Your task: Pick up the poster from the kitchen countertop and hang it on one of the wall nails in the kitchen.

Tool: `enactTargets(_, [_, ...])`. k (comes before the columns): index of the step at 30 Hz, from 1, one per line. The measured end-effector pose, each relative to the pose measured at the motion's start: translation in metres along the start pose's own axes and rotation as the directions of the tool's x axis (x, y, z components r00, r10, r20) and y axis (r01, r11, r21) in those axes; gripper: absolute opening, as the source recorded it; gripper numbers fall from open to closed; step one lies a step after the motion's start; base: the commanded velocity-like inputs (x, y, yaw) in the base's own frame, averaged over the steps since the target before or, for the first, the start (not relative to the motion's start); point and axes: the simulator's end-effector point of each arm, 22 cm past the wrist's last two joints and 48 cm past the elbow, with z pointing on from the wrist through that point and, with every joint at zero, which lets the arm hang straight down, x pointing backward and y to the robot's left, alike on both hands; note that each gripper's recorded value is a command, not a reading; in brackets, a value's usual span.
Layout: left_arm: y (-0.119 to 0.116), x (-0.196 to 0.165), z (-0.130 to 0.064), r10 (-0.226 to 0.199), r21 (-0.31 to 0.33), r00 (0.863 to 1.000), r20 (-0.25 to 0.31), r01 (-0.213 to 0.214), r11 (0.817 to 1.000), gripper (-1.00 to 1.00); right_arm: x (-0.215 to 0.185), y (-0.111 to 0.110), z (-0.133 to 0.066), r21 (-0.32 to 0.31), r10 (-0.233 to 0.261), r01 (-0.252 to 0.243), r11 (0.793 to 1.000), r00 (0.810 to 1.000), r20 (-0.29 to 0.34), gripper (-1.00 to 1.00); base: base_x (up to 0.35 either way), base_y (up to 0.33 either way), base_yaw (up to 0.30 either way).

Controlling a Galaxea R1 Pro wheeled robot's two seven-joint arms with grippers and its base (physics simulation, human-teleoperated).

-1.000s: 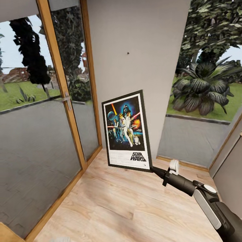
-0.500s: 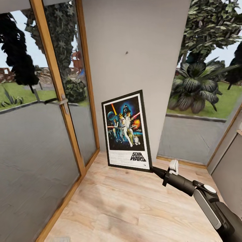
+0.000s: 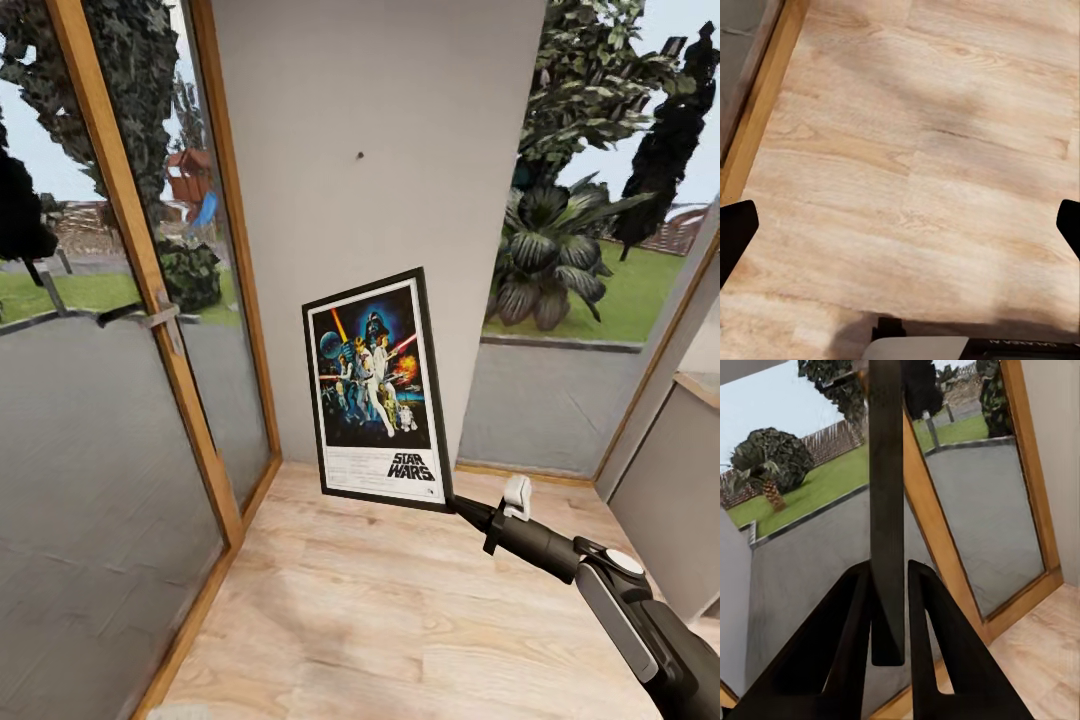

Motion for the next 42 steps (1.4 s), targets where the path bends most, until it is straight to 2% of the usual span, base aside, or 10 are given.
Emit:
enactTargets(9, [0.0022, -0.0016, -0.0002, -0.002, -0.004, 1.000, 0.004, 0.002, 1.000, 1.00, -0.0005, 0.0001, -0.0001, 0.000, 0.000, 0.000, 1.000, 1.000, 0.000, -1.00, 0.028, 0.057, -0.269])
enactTargets(15, [0.0024, -0.0021, -0.0006, -0.002, -0.004, 1.000, 0.006, 0.002, 1.000, 1.00, -0.0007, 0.0006, -0.0004, 0.000, -0.001, 0.001, 1.000, 1.000, 0.001, -1.00, 0.100, 0.001, -0.086])
enactTargets(42, [0.0020, -0.0020, -0.0007, -0.003, -0.004, 1.000, 0.006, 0.003, 1.000, 1.00, -0.0010, 0.0007, -0.0004, 0.000, -0.001, 0.001, 1.000, 1.000, 0.001, -1.00, 0.325, 0.021, -0.003])
